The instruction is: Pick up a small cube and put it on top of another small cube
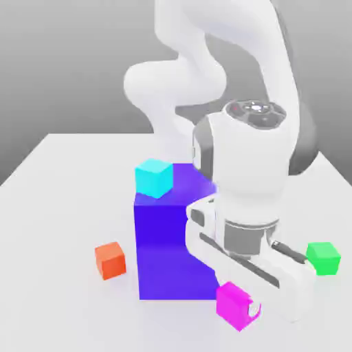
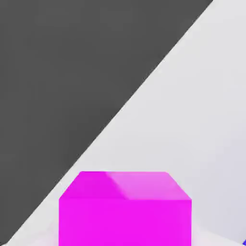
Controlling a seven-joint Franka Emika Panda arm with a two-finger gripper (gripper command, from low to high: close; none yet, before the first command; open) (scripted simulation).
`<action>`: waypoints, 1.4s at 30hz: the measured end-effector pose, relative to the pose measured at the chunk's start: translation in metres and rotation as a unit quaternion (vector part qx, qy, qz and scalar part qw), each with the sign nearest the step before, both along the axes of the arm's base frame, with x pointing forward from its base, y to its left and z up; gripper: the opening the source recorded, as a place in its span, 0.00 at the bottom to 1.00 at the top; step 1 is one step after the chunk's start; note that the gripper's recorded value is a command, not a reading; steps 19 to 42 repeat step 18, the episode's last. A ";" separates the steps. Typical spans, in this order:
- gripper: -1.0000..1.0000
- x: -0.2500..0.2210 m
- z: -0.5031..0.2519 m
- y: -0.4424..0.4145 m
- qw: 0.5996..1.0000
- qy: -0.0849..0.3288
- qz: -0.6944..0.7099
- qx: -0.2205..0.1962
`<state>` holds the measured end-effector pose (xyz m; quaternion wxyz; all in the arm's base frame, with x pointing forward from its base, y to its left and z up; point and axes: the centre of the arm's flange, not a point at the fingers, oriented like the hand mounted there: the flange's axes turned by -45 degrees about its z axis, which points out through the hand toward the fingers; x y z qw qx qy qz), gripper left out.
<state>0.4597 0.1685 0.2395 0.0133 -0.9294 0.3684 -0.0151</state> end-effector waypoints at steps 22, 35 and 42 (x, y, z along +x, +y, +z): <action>1.00 -0.174 -0.054 0.150 0.990 0.017 0.142 -0.009; 1.00 -0.174 -0.054 0.150 0.990 0.017 0.142 -0.009; 1.00 -0.174 -0.054 0.150 0.990 0.017 0.142 -0.009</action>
